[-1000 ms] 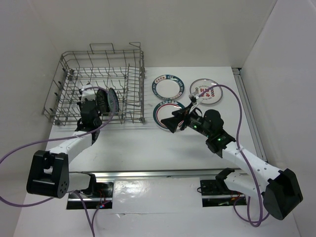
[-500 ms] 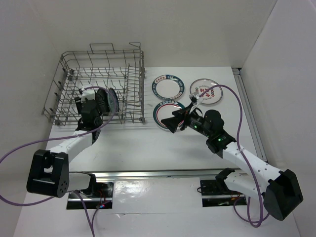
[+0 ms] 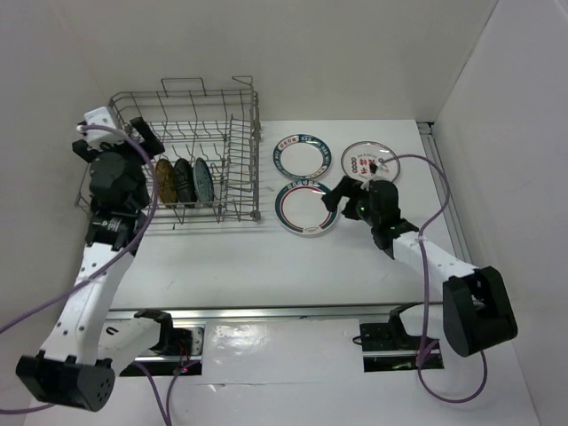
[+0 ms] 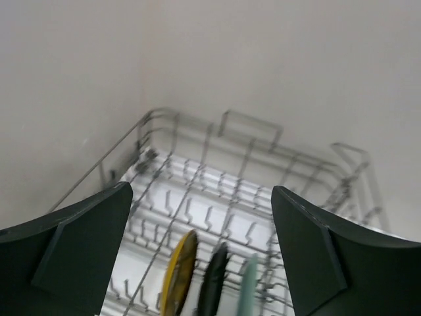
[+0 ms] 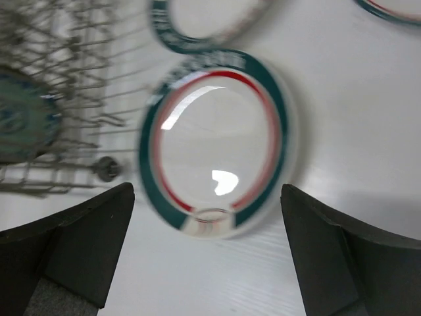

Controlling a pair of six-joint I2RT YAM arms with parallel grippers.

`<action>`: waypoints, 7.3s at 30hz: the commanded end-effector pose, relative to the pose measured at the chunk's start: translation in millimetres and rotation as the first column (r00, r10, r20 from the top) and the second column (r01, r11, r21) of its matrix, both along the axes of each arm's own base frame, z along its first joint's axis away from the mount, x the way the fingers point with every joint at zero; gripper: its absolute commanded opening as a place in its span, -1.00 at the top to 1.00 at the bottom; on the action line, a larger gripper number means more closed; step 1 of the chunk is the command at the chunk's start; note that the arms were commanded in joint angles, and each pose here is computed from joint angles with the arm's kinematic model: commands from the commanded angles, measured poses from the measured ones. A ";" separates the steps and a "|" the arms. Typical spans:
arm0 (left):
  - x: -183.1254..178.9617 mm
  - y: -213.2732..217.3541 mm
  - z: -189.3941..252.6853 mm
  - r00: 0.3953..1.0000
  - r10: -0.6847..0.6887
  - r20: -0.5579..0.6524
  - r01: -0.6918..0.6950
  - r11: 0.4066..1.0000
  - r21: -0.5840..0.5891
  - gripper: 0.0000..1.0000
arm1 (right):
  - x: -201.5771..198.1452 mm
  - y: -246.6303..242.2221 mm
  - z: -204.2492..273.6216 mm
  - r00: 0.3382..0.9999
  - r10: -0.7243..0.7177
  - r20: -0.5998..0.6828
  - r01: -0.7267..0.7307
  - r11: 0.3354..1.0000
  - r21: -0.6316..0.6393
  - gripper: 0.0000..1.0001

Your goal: Load the plates into the dish rack

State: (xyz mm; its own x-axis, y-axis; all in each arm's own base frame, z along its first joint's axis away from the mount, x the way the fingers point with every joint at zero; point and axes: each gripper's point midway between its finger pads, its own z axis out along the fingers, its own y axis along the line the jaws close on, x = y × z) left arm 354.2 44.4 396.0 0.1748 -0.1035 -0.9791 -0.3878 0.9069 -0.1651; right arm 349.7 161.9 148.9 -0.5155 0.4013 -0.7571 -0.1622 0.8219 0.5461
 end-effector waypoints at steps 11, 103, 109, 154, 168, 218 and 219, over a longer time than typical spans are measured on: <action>-35.9 -132.8 51.0 0.723 -0.689 0.056 0.690 0.717 -0.096 -1.00 | 2.3 -31.2 -88.4 0.973 -0.106 -0.204 0.120 0.991 0.058 -0.90; -21.7 -127.0 99.8 0.732 -0.663 0.155 0.680 0.696 -0.231 1.00 | -29.9 55.9 217.7 0.893 0.204 0.401 -0.288 0.944 0.161 -1.00; 7.6 -50.1 138.3 0.915 -0.361 0.180 0.390 0.906 -0.166 1.00 | -46.1 38.2 193.6 0.910 0.206 0.360 -0.259 0.960 0.106 -1.00; 184.7 72.8 -83.3 0.978 0.093 -0.185 -0.038 0.959 0.280 1.00 | -122.0 55.2 184.7 0.859 0.370 0.354 -0.419 0.905 0.070 -1.00; 193.4 69.0 -133.5 0.956 0.064 -0.286 0.011 0.967 0.254 1.00 | -118.3 52.8 185.7 0.858 0.357 0.369 -0.402 0.914 0.052 -1.00; 51.6 -65.0 46.5 0.871 -0.491 -0.023 0.470 0.845 -0.255 -1.00 | -0.8 29.3 26.0 0.988 0.098 0.120 -0.124 0.965 0.231 -1.00; 32.4 -75.4 37.1 0.852 -0.523 -0.020 0.498 0.822 -0.275 -1.00 | 2.9 29.7 20.0 0.993 0.066 0.101 -0.090 0.962 0.258 -0.97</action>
